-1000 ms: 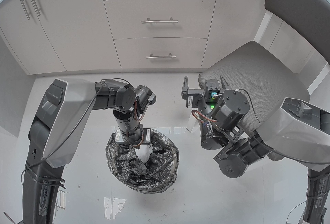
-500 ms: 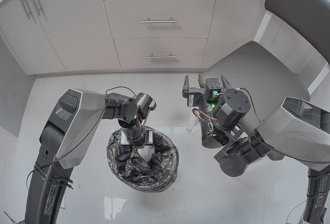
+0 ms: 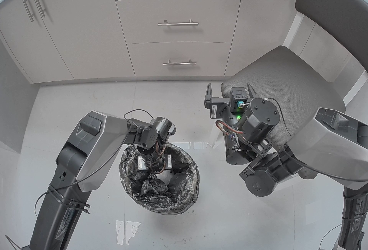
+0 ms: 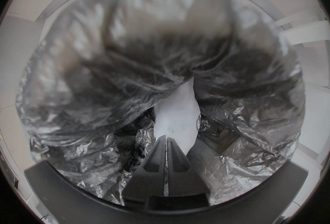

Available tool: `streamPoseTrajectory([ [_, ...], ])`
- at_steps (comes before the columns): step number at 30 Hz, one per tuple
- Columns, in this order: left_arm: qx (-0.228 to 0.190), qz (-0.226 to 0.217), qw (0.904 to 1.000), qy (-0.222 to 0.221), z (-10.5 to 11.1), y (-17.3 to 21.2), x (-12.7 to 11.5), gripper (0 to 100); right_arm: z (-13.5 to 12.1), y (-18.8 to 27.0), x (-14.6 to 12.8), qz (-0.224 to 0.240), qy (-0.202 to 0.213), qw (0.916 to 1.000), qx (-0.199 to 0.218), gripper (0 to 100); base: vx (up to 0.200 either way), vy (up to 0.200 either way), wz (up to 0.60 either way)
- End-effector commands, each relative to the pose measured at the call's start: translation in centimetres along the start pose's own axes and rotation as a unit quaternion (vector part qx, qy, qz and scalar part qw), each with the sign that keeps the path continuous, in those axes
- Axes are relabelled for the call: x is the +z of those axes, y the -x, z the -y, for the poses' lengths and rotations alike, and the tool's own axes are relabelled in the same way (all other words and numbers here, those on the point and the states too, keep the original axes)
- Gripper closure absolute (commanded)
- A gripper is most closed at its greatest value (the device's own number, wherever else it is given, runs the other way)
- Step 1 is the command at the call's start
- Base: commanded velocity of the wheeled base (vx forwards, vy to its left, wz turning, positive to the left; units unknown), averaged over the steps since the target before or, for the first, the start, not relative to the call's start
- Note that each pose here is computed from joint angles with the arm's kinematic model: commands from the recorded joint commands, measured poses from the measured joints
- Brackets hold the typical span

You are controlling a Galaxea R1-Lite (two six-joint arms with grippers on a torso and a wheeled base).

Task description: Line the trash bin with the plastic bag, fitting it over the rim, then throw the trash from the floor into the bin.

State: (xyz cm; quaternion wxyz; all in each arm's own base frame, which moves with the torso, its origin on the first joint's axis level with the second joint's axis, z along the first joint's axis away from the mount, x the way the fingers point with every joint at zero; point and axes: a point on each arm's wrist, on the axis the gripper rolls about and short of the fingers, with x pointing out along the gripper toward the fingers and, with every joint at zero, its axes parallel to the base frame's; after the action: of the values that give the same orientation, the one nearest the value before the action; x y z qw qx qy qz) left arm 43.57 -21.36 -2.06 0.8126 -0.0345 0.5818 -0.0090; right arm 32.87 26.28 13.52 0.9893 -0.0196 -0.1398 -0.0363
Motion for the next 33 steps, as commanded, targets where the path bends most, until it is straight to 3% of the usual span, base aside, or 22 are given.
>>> streamPoseTrajectory([
  [1,0.006,-0.01,0.9999,-0.002,-0.1,-1.8,-0.6,100,0.0,0.0,0.1,0.006,-0.005,1.0,-0.002,0,0.0,0.0,0.0],
  [27,0.037,-0.029,0.9988,-0.016,-0.6,-5.3,-2.0,100,0.1,0.0,0.2,0.006,-0.006,1.0,-0.003,0,0.0,0.0,0.0],
  [31,0.036,-0.007,0.9992,-0.012,-0.4,-3.0,-1.0,100,0.2,0.0,0.6,0.009,-0.009,0.9999,-0.005,0,0.0,0.0,0.0],
  [33,0.024,0.016,0.9995,-0.011,0.0,1.2,0.2,100,0.3,0.1,0.6,0.007,-0.007,0.9999,-0.004,0,0.0,0.0,0.0],
])
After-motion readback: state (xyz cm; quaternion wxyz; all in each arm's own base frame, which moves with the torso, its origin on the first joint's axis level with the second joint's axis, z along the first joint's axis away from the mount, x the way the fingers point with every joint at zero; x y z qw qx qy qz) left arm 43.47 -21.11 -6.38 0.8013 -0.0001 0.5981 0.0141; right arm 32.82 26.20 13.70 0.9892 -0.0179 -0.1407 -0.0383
